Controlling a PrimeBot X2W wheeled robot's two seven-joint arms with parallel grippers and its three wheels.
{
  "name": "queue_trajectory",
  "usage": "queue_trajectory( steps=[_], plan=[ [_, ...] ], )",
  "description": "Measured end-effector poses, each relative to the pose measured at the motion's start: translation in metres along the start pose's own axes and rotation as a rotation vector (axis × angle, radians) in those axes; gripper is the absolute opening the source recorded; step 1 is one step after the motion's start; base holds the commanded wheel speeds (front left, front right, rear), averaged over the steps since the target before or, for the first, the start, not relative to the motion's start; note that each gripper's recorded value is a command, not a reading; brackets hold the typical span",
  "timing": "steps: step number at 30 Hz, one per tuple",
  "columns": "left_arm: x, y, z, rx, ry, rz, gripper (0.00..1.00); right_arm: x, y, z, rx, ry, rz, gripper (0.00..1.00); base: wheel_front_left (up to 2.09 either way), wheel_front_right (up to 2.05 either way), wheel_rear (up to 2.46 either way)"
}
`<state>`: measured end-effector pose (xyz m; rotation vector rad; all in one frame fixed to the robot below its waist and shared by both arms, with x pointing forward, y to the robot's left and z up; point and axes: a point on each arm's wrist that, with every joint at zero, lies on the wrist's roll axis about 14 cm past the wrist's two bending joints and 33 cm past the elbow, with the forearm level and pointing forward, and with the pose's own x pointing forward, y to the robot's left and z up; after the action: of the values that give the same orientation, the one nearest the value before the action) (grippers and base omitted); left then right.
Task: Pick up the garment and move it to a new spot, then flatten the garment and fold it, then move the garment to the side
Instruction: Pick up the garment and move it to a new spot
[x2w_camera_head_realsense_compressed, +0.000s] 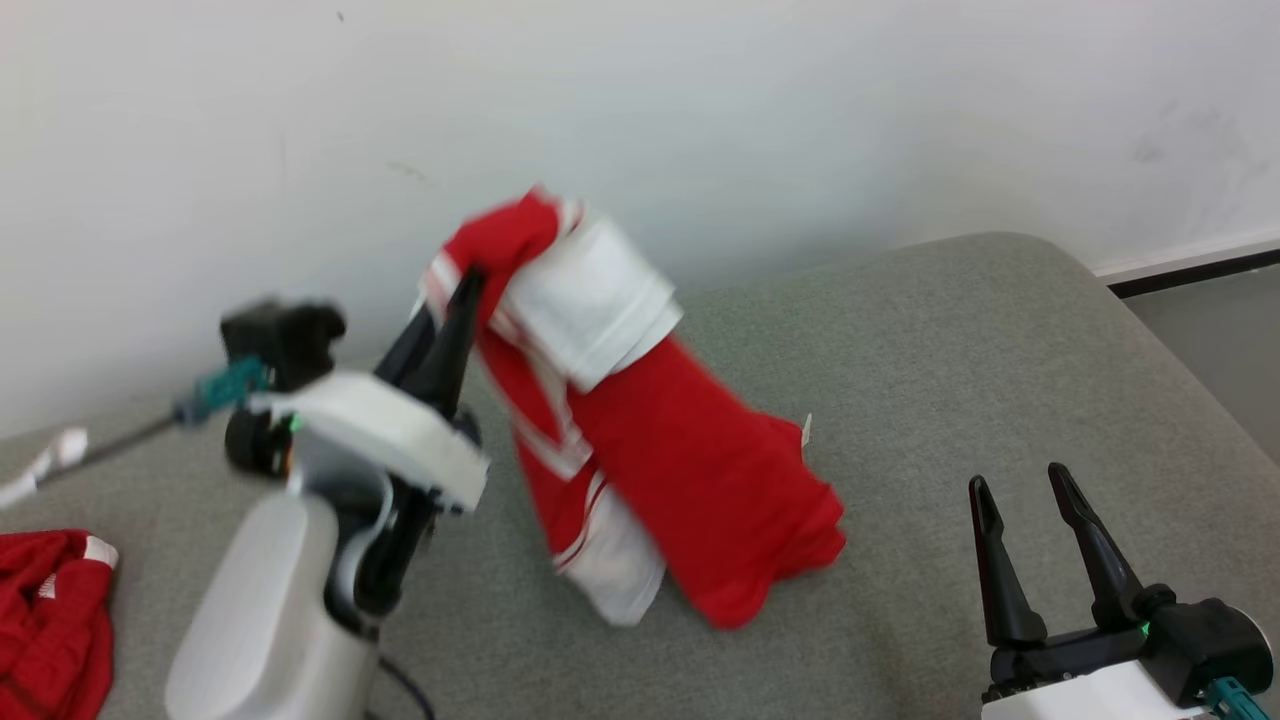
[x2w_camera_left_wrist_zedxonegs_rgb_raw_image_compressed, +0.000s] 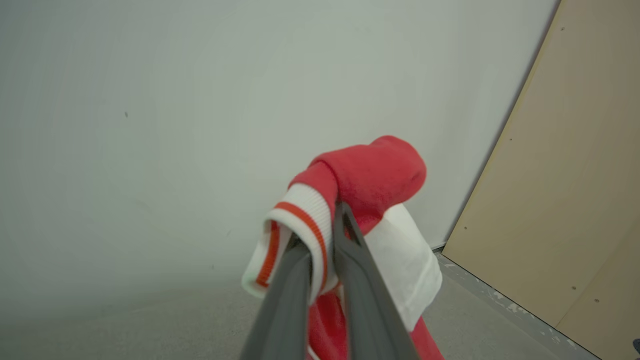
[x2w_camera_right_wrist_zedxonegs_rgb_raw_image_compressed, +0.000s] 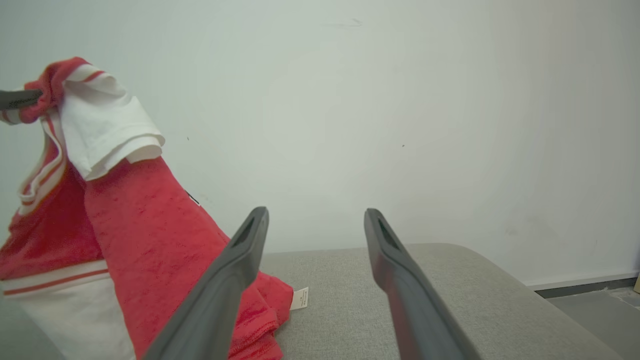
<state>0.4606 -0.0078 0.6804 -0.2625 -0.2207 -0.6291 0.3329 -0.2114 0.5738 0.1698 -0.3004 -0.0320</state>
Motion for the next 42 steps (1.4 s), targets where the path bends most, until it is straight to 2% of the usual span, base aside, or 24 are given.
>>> queue_trajectory(
  steps=[3,7,10,13,14,15,16,24,32,39,42],
  plan=[
    [-0.026,0.03,-0.054,-0.044,0.102,0.102,0.0,0.0,0.0,-0.004,-0.006,0.011,0.0,1.0,0.0,0.0,0.0],
    [-0.07,0.07,-0.107,-0.044,0.206,0.243,0.0,0.003,0.004,-0.008,-0.007,0.024,0.015,1.0,0.0,0.0,0.0],
    [-0.099,0.097,-0.132,-0.034,0.263,0.331,0.0,0.007,0.013,-0.015,-0.007,0.042,0.043,1.0,0.0,0.0,0.0],
    [-0.12,0.109,-0.152,-0.051,0.319,0.371,0.0,0.011,0.022,-0.021,-0.001,0.057,0.07,1.0,0.0,0.0,0.0],
    [-0.127,0.111,-0.159,-0.053,0.341,0.38,0.08,0.012,0.024,-0.023,0.0,0.061,0.078,1.0,0.0,0.0,0.0],
    [-0.132,0.113,-0.165,-0.054,0.362,0.387,0.76,0.013,0.027,-0.025,0.002,0.065,0.087,1.0,0.0,0.0,0.0],
    [-0.135,0.115,-0.168,-0.056,0.374,0.39,1.0,0.015,0.03,-0.026,0.004,0.069,0.096,1.0,0.0,0.0,0.0],
    [-0.137,0.119,-0.154,-0.034,0.313,0.393,1.0,0.019,0.047,-0.033,0.017,0.084,0.146,1.0,0.0,0.0,0.0],
    [-0.128,0.127,-0.088,0.102,0.123,0.387,1.0,0.02,0.051,-0.029,0.013,0.072,0.163,1.0,0.0,0.0,0.0],
    [-0.16,0.116,-0.059,0.2,0.016,0.44,1.0,0.015,0.046,-0.024,0.013,0.059,0.149,1.0,0.0,0.0,0.0],
    [-0.175,0.109,-0.06,0.202,0.008,0.465,1.0,0.01,0.045,-0.029,0.018,0.076,0.142,1.0,0.0,0.0,0.0]
  ],
)
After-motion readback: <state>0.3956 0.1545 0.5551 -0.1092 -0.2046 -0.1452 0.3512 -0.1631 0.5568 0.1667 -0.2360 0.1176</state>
